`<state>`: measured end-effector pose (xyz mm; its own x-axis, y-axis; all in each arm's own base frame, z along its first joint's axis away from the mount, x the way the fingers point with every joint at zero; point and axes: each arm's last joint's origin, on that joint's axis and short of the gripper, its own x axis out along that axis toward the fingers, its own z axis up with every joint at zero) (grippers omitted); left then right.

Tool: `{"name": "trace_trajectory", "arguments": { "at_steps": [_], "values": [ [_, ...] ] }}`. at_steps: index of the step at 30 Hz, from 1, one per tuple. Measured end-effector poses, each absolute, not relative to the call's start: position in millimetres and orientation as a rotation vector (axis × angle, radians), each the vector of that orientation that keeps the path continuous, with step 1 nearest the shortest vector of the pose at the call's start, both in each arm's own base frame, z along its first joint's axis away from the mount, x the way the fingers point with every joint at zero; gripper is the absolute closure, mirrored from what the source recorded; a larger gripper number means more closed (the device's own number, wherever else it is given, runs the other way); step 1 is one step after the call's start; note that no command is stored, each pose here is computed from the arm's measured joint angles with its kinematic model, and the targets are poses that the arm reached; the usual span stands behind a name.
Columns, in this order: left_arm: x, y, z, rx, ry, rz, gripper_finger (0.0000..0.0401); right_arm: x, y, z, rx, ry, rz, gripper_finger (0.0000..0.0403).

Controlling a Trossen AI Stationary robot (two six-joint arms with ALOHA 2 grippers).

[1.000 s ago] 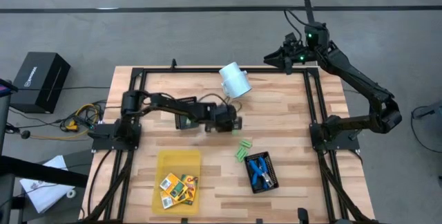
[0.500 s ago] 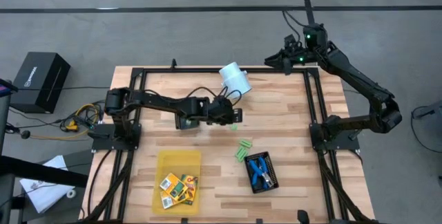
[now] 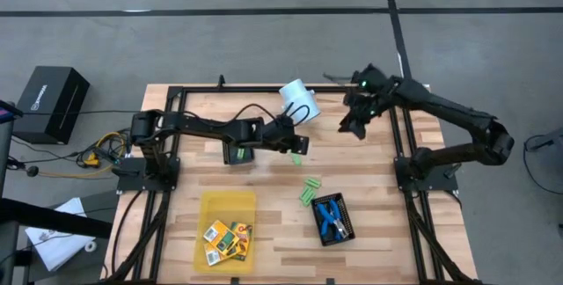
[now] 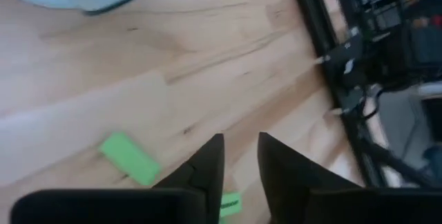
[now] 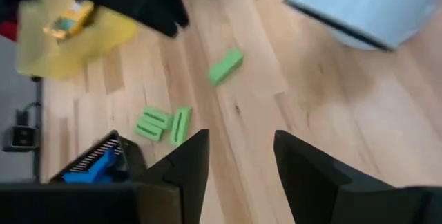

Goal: Pick & Place School Supplies
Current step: Put the green eraser into the top black bin

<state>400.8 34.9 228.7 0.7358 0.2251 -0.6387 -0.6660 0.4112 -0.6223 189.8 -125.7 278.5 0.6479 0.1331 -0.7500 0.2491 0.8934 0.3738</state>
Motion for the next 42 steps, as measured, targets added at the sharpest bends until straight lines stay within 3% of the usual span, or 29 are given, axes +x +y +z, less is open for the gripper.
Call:
{"name": "trace_trajectory", "arguments": {
  "at_steps": [7, 11, 17, 25, 31, 36, 42],
  "values": [
    [392, 42, 248, -0.866, 0.491, 0.553, 0.0279, 213, -106, 248, 0.548, 0.913, -0.106, 0.0246],
    [386, 59, 225, -0.981, 0.619, 0.501, 0.0275, 236, -105, 234, 0.599, 0.898, -0.100, 0.0256],
    [373, 72, 185, -1.051, 0.710, 0.479, 0.0305, 264, -106, 215, 0.691, 0.856, -0.076, 0.0266],
    [369, 73, 173, -1.160, 0.631, 0.470, 0.0350, 278, -116, 223, 0.723, 0.792, -0.059, 0.0265],
    [363, 76, 165, -1.287, 0.613, 0.528, 0.0306, 277, -124, 234, 0.703, 0.759, -0.067, 0.0265],
    [368, 78, 169, -1.365, 0.474, 0.504, 0.0261, 277, -129, 240, 0.675, 0.734, -0.064, 0.0265],
    [375, 73, 143, -1.456, 0.517, 0.518, 0.0254, 276, -134, 243, 0.663, 0.720, -0.045, 0.0264]
  ]
}}
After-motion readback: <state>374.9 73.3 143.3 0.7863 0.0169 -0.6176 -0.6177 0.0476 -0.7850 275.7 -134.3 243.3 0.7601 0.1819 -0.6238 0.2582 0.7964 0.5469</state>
